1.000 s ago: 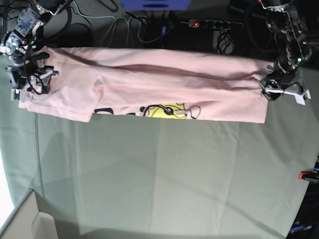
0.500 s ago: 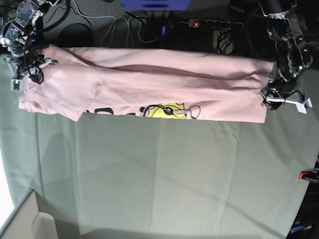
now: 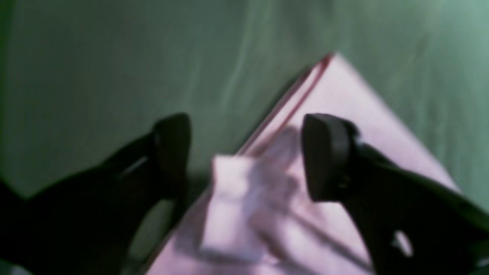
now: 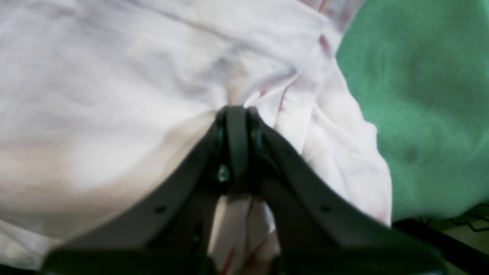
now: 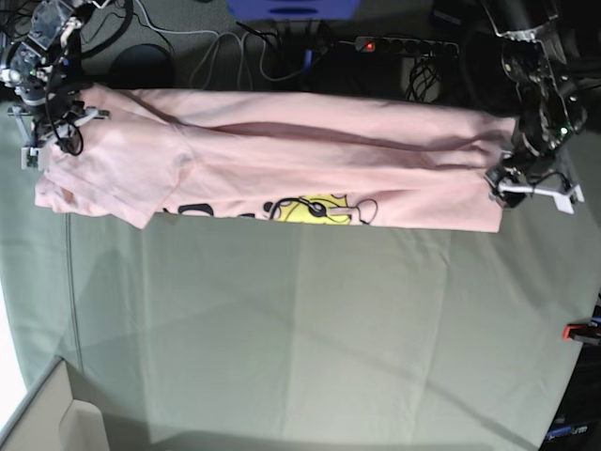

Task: Layout the t-shirt on the table in an organized manner, then fold the t-shirt properly
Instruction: 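Hold the folded shirt's ends with both grippers and adjust the grasp, then carry the shirt end with the left gripper toward the right gripper, folding it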

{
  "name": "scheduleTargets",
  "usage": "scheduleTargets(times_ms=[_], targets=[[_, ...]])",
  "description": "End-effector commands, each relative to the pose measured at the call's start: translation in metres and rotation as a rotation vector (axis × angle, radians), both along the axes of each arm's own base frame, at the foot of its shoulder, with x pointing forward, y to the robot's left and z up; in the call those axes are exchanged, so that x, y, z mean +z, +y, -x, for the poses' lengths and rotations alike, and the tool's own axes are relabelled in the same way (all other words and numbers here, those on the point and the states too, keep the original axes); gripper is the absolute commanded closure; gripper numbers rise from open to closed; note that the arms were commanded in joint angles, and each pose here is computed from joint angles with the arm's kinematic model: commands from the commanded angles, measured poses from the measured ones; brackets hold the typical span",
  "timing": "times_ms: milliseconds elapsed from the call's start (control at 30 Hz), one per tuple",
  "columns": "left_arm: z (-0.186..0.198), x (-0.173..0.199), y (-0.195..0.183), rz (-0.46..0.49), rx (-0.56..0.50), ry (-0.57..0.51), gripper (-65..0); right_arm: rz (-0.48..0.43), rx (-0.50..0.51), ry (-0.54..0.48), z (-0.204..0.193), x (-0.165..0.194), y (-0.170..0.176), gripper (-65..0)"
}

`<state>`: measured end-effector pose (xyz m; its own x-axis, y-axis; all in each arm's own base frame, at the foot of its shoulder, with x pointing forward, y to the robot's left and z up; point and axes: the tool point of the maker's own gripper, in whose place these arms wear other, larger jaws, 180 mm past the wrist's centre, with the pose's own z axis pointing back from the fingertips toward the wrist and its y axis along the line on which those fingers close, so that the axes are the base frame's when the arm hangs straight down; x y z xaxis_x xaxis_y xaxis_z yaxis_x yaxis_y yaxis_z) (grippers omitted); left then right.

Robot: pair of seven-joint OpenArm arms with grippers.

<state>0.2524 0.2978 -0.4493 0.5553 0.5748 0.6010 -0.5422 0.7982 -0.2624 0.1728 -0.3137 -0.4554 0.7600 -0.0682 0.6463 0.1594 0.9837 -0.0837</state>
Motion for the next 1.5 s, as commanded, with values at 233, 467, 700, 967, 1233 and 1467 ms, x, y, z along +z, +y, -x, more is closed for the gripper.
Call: scheduleTargets(times_ms=[233,467,700,967,1233,1467], targets=[[-0.009,0.012,0.005,-0.02,-0.003,-0.043,-53.3,0.036,0.0,-0.042,-0.006,0.014,-0.012,-21.0],[-0.015,0.011,-0.006,-0.017,-0.035,-0.051,-53.4,0.112,-0.074,-0.123,-0.008,0.05,-0.033,-29.1],[-0.022,0.008,-0.026,-0.004,-0.089,-0.048,-53.4,0.108,-0.056,-0.179,-0.02,0.065,-0.008,-29.1],[-0.015,0.002,-0.03,-0.001,-0.103,-0.024,-53.2,0.091,-0.016,-0.168,-0.024,0.059,0.005,-29.1],[-0.007,-0.003,-0.032,0.005,-0.103,-0.006,-52.6,0.076,-0.02,-0.168,-0.022,0.057,0.012,-29.1],[-0.011,0.0,-0.031,0.003,-0.101,-0.018,-13.1,0.039,0.03,-0.154,-0.026,0.048,0.035,-29.2]])
